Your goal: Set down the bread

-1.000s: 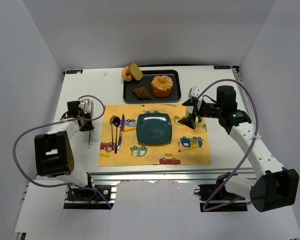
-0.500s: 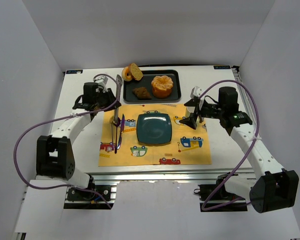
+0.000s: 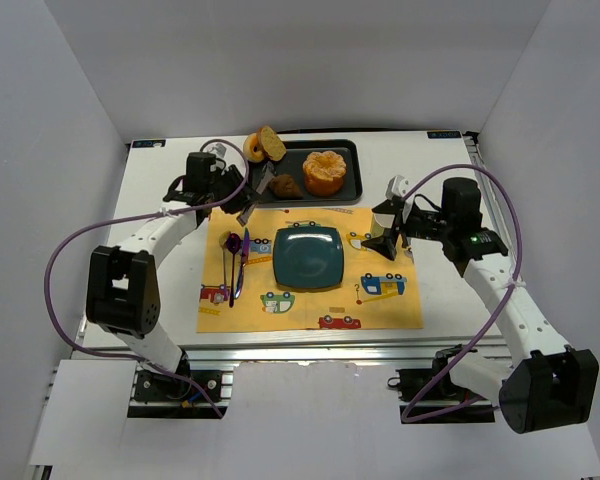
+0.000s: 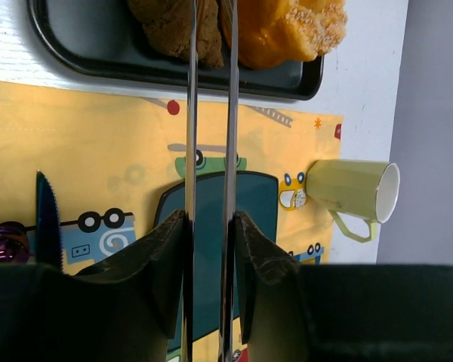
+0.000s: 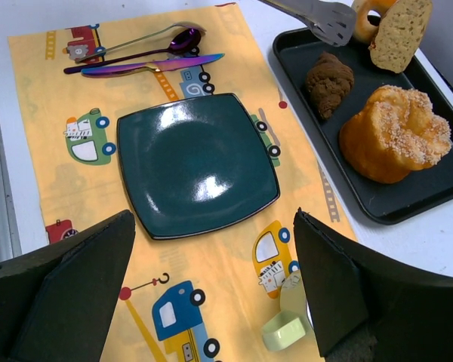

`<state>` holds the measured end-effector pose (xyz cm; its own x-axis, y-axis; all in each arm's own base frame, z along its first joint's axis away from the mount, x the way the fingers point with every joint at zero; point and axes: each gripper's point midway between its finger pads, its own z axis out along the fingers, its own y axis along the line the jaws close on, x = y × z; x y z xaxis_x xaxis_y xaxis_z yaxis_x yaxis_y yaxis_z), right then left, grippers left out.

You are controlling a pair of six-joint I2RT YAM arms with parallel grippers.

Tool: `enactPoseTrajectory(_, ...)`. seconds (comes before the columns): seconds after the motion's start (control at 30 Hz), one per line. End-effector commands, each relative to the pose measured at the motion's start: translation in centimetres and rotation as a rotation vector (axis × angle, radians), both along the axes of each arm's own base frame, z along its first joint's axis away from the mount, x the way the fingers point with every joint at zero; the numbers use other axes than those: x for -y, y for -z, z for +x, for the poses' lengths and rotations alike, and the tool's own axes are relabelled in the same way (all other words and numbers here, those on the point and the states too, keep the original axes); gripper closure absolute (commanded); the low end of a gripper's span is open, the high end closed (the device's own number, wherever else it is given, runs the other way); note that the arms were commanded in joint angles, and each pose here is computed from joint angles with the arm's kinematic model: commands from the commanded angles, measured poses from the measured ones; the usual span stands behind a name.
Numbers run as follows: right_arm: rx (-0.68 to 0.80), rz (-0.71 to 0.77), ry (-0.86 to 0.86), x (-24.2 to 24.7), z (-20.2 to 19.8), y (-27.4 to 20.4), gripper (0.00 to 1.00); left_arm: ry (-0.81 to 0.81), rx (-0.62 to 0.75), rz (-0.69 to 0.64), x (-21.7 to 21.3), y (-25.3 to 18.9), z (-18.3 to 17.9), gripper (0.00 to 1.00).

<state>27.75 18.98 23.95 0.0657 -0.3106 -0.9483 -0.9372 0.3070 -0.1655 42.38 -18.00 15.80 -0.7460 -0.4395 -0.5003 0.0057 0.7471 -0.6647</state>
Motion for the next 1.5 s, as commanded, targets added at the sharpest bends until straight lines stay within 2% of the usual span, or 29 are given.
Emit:
enactPoseTrajectory(0.0, 0.025, 0.031, -0.013, -0.1, -0.3, -0.8, 0.11, -0.028, 0.048, -0.022, 0.3, -2.9, 1.2, 0.59)
enactPoseTrajectory(0.1, 0.026, 0.033, -0.015, -0.1, -0.3, -0.9, 0.11, -0.026, 0.044, -0.012, 0.4, -2.9, 1.5, 0.55)
enactPoseTrajectory(0.43, 0.030, 0.034, -0.014, 0.0, -0.4, -0.9, 0.11, -0.081, -0.012, -0.044, 0.4, -3.1, 1.8, 0.53)
enactPoseTrajectory(0.8, 0.026, 0.040, -0.014, 0.0, -0.3, -0.7, 0.11, -0.163, -0.180, -0.048, 0.0, -1.4, 0.4, 0.50)
enactPoseTrajectory(1.47, 0.020, 0.042, -0.015, 0.1, -0.6, -0.1, 0.10, -0.186, -0.240, -0.163, 1.3, -0.5, 0.6, 0.45)
